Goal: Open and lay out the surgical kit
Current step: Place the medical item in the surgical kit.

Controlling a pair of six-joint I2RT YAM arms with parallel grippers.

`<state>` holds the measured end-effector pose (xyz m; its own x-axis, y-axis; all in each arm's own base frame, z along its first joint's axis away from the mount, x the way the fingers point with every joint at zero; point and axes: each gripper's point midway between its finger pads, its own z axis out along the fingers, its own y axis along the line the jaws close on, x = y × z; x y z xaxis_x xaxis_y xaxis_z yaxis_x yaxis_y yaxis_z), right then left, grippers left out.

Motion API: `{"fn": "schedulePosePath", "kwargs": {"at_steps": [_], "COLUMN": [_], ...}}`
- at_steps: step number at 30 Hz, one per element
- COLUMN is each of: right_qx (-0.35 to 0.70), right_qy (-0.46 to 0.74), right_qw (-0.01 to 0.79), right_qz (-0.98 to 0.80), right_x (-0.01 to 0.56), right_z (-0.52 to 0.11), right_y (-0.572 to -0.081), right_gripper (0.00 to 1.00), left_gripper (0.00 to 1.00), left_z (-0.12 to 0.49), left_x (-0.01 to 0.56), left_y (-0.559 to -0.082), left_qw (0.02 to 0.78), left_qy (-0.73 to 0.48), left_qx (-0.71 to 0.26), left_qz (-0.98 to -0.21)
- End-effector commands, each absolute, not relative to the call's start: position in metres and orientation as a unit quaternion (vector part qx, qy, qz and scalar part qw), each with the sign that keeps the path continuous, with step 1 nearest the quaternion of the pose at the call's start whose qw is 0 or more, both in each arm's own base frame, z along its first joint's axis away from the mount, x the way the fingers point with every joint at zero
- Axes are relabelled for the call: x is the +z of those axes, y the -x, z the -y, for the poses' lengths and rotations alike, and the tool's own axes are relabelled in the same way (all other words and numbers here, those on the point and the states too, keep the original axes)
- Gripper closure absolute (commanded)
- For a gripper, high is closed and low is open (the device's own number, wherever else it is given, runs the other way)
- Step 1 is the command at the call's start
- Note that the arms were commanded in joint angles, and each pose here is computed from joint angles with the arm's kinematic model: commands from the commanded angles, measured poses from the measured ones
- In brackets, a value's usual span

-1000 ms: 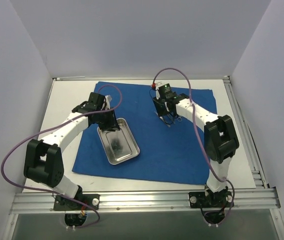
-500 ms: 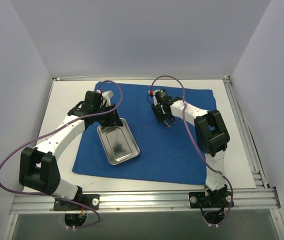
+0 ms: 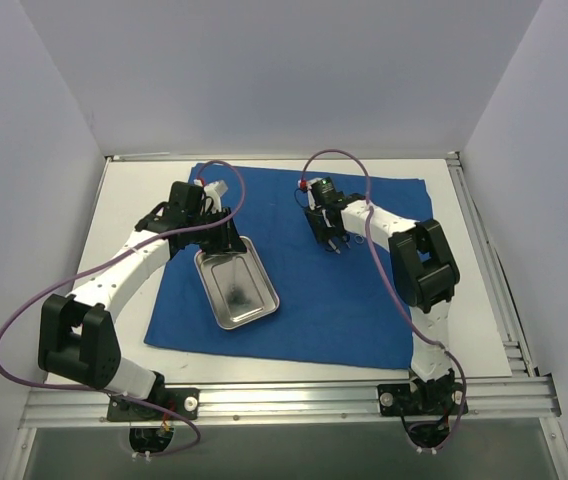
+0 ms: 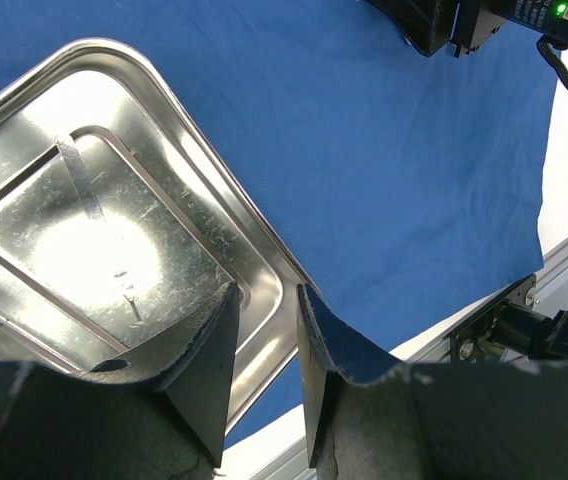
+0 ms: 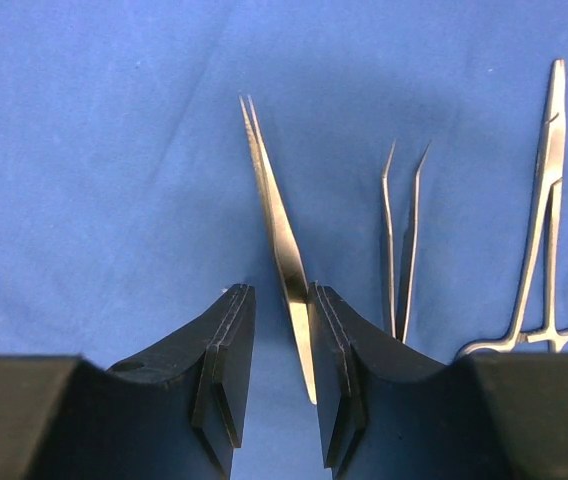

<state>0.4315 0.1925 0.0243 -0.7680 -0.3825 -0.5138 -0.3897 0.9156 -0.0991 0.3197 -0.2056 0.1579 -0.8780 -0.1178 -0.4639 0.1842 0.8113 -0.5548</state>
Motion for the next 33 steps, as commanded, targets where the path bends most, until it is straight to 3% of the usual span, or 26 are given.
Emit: {"fn": "schedulePosePath", "kwargs": {"at_steps": [1, 9, 18, 27, 33], "right_qx": [-0.008, -0.001, 0.049, 0.199, 0.241], "right_qy": [0.197, 0.195, 0.202, 0.193, 0.185], "right_qw": [0.290, 0.270, 0.267, 0.320, 0.327], "right_qz": [-0.937, -0.943, -0.941, -0.906, -0.895], "right_x": [0.040, 0.025, 0.026, 0.108, 0.127], "right_z": [-0.184, -0.181, -0.192, -0.225, -0.223], "right_y": [-0.440, -0.441, -0.439, -0.418, -0.403], "right_gripper": [0.71, 0.73, 1.00, 1.00, 1.00], "left_gripper": [0.62, 0.62, 0.59, 0.48, 0.47], "left_z": [0.211, 0.212, 0.222, 0.230, 0.235], "left_x": [0.176, 0.174, 0.178, 0.207, 0.207], "left_y": [-0.330, -0.331, -0.333, -0.343, -0.341], "left_qw": [0.277, 0.272, 0.262, 0.297, 0.293], "left_qy": [-0.037, -0.037, -0.055, -0.077, -0.070], "left_qx": [-0.323, -0.326, -0.355, -0.389, -0.412], "left_qz": [-0.904, -0.905, -0.896, -0.869, -0.860]}}
